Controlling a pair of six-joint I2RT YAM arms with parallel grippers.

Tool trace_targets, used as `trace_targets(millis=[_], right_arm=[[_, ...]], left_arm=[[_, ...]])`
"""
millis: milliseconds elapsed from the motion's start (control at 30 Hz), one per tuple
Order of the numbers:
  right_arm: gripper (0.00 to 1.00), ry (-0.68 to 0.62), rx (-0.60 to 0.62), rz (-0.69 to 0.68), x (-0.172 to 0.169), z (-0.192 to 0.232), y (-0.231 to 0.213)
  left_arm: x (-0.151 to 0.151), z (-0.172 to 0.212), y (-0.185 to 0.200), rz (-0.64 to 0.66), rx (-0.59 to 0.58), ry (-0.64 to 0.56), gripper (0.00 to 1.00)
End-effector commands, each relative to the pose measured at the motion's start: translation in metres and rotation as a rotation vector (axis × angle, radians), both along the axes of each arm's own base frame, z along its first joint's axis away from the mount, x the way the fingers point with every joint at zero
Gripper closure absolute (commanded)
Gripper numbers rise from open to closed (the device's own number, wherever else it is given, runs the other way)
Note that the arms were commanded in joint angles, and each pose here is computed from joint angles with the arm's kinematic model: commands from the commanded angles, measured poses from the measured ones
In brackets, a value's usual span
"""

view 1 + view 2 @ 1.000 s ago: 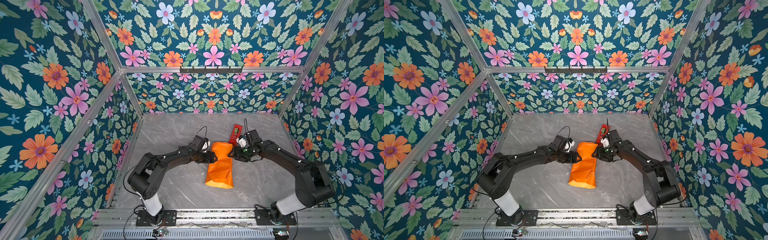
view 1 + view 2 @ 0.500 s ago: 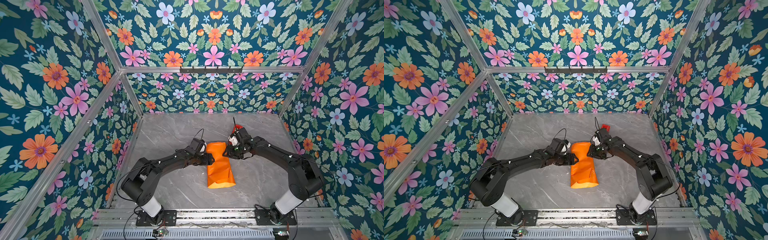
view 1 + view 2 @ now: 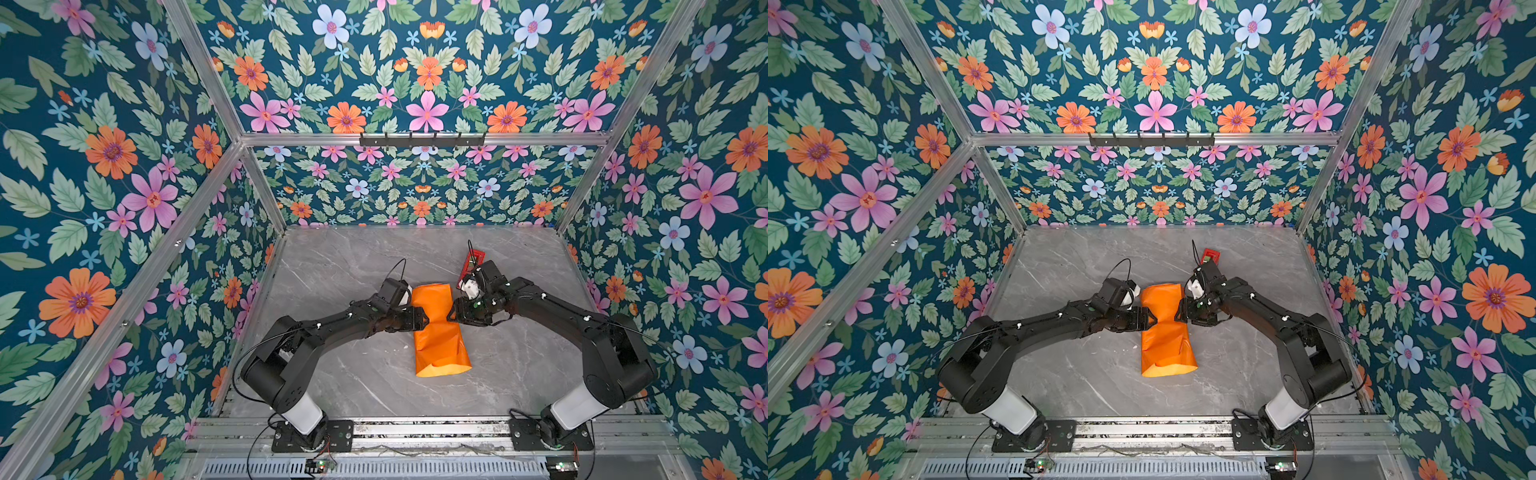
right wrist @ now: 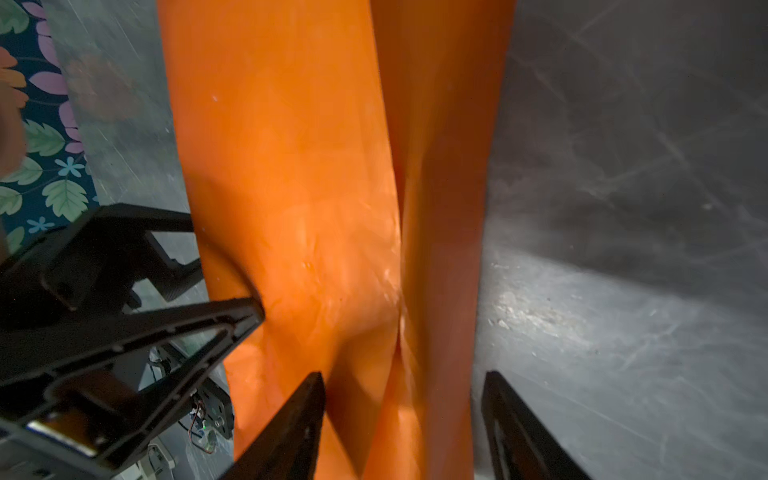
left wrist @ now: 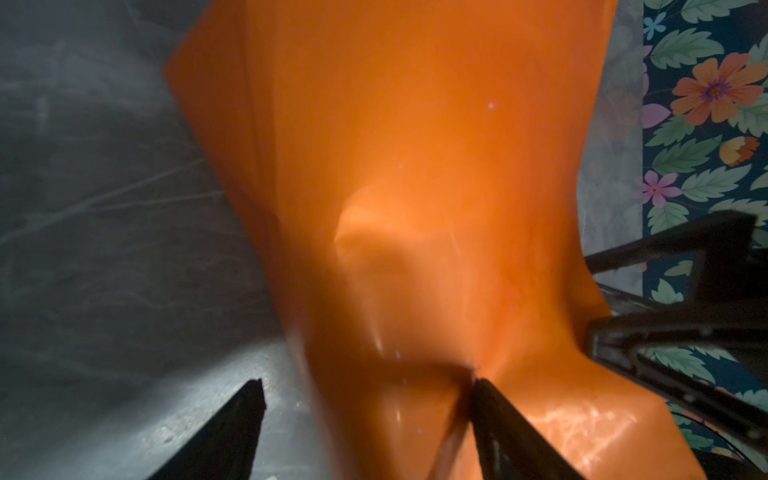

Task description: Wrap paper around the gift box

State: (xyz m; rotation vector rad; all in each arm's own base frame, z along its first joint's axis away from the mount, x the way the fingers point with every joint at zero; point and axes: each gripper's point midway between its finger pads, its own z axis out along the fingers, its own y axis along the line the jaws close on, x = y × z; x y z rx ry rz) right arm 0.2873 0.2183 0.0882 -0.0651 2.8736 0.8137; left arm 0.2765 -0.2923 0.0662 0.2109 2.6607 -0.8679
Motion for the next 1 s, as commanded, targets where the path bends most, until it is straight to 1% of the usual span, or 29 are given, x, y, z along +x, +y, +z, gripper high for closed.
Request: trace_targets(millis=[0, 67, 167, 233, 367, 533, 600, 767, 967], right_arm=[[0.37, 0.022, 0.011, 0.027, -0.011, -0.002, 0.0], [0.38, 0.034, -0.009, 0.031, -0.016, -0.008, -0.005], [0.42, 0.037, -0.059, 0.029, -0.02, -0.018, -0.015], [0.45, 0.047, -0.064, 0.026, -0.02, -0.023, -0.019], [0.5, 0.056, -0.071, 0.028, -0.021, -0.029, -0.02], [0.54, 0.055, -0.07, 0.027, -0.021, -0.03, -0.02], [0.55, 0.054, -0.07, 0.026, -0.021, -0.03, -0.02], [0.57, 0.053, -0.065, 0.024, -0.02, -0.03, -0.019], [0.55, 0.043, -0.062, 0.025, -0.017, -0.025, -0.018]], left_arm=[[-0.005, -0.019, 0.02, 0.051, 0.107, 0.037, 0.2], [-0.003, -0.017, 0.019, 0.056, 0.102, 0.031, 0.2], [0.0, -0.01, 0.017, 0.064, 0.08, 0.018, 0.2], [0.002, -0.003, 0.012, 0.067, 0.044, 0.006, 0.19], [0.003, 0.017, -0.003, 0.055, -0.065, -0.004, 0.17], [0.0, 0.028, -0.006, 0.055, -0.123, 0.005, 0.15], [-0.003, 0.026, -0.005, 0.052, -0.122, 0.013, 0.14], [-0.005, 0.004, -0.001, 0.041, -0.056, 0.054, 0.15], [-0.007, -0.019, 0.003, 0.033, 0.018, 0.087, 0.16]])
